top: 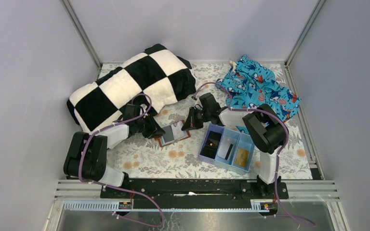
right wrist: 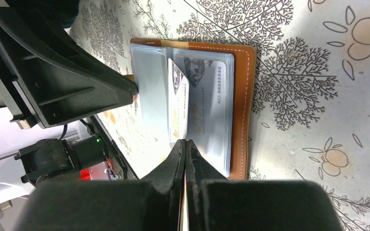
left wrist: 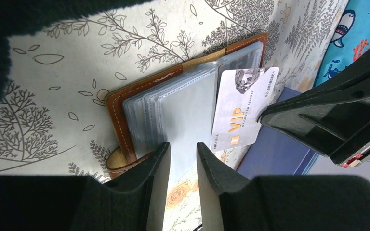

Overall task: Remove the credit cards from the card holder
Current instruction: Remove the credit card from the card holder.

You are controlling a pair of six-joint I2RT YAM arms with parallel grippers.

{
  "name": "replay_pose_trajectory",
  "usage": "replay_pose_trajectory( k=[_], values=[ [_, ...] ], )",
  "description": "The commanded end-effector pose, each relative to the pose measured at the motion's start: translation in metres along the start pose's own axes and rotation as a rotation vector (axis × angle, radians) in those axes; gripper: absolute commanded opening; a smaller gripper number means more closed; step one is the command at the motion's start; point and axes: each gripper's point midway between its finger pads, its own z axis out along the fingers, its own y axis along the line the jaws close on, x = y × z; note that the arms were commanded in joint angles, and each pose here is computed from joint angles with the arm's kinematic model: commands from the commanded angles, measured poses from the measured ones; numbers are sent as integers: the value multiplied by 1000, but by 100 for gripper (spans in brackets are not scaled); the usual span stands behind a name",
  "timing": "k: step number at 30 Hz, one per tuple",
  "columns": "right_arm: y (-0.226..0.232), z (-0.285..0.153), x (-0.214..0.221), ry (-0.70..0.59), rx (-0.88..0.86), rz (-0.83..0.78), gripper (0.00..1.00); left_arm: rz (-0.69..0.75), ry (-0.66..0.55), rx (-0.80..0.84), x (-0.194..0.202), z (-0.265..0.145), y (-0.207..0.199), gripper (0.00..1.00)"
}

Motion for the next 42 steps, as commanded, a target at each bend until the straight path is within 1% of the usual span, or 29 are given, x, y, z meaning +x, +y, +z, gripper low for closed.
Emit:
replay_pose_trajectory(
  k=[1, 7, 11, 17, 21, 23, 26, 29, 37, 42],
  values=[
    [11, -12, -13, -30, 17, -55, 0, -31, 17, -202, 11, -9, 44, 34],
    [11, -15, -16, -28, 43, -56, 0, 1, 1, -170, 2, -19, 25, 39],
    [12, -15, -15, -25, 44, -59, 0, 29, -35, -128, -9, -27, 8, 41],
    [16, -12, -14, -12, 21, -70, 0, 70, -51, 71, -17, -31, -42, 43],
    [19, -10, -14, -8, 9, -66, 0, 94, -14, 171, -11, -21, -74, 44],
    [19, -8, -15, -5, 3, -61, 0, 89, 11, 204, -7, -13, -84, 44],
    [19, -4, -14, 5, -8, -51, 0, 86, 9, 176, -12, 3, -83, 44],
    [21, -1, -13, 14, -28, -40, 0, 75, 33, 155, -14, 16, -76, 43],
    [26, 3, -15, 20, -66, -16, 0, 53, 65, 108, -12, 31, -60, 42],
    [27, 7, -13, 34, -83, -5, 8, 38, 81, 113, -8, 36, -56, 42]
  ],
)
